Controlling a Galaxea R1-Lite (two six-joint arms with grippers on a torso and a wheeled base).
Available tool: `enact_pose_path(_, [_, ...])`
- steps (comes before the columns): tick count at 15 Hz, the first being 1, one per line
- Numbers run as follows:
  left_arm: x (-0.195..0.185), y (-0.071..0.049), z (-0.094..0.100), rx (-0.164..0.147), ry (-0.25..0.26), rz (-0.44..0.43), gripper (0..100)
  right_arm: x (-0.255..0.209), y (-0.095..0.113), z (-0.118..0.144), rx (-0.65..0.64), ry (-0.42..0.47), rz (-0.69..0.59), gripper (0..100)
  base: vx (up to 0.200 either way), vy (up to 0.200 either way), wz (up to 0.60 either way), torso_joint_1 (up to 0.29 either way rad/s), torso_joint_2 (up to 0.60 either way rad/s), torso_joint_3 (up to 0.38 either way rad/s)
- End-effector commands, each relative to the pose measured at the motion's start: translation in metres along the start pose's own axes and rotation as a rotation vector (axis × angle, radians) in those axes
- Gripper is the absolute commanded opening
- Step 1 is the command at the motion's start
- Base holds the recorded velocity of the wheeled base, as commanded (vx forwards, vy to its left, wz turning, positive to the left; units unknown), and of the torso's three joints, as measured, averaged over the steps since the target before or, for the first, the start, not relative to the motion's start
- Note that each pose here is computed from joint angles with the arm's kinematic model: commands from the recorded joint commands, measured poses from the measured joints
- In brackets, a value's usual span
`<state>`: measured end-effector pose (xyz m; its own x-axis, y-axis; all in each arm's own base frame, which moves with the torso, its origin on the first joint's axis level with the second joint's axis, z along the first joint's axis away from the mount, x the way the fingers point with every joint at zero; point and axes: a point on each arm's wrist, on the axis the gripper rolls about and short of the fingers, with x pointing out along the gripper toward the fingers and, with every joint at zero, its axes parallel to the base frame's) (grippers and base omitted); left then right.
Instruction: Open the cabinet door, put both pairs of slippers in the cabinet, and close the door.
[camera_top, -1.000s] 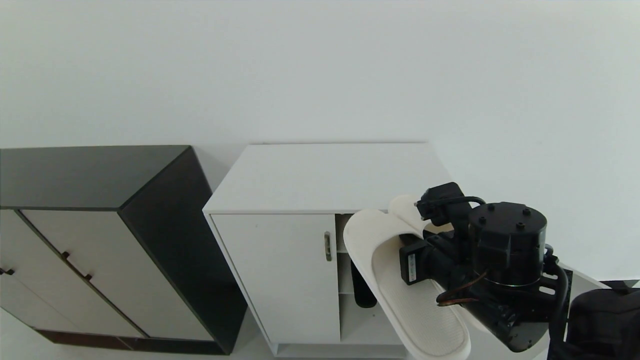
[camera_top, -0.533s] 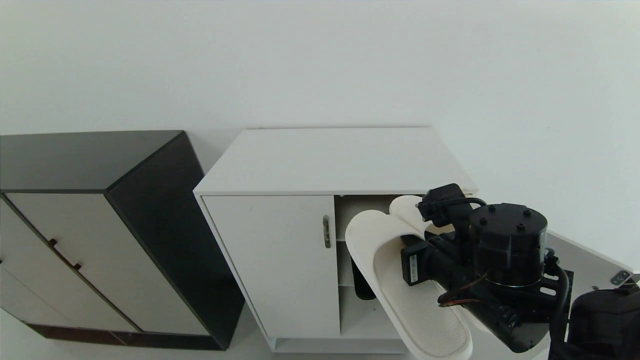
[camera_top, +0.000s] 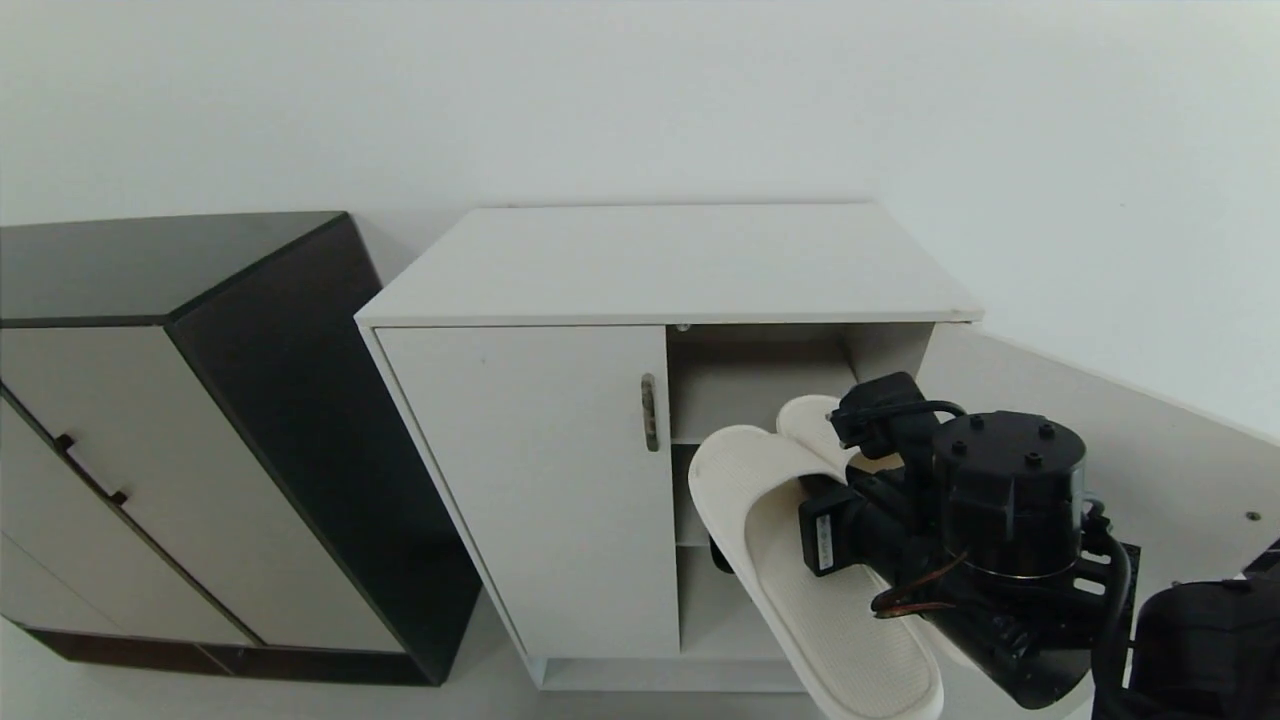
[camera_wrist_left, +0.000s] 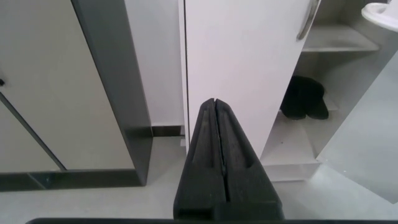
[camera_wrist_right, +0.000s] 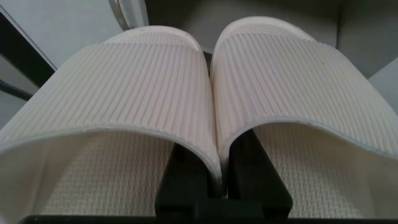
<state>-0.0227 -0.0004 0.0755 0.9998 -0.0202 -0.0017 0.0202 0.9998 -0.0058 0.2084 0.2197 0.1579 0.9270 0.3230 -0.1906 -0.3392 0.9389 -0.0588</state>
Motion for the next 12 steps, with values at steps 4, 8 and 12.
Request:
enact_pose_path(4, [0.0000,0.0000,0.0000,-0.002,0.000,0.000,0,0.0027,0.0017,-0.0025,0.000,-0.003,0.001,0,0.000,0.000,0.00,-0.168,0.49,0.320])
enact_pose_path(8, [0.0000,0.0000,0.0000,0.000,0.000,0.000,0,0.0028,0.0016,-0.0038,-0.002,0.001,0.001,0,0.000,0.000,0.00,-0.141,0.47,0.333])
enact_pose_path(12, [0.0000,0.0000,0.0000,-0.002,0.000,0.000,0,0.0028,0.0017,-0.0050,-0.002,0.006,0.002,0,0.000,0.000,0.00,-0.107,0.46,0.350])
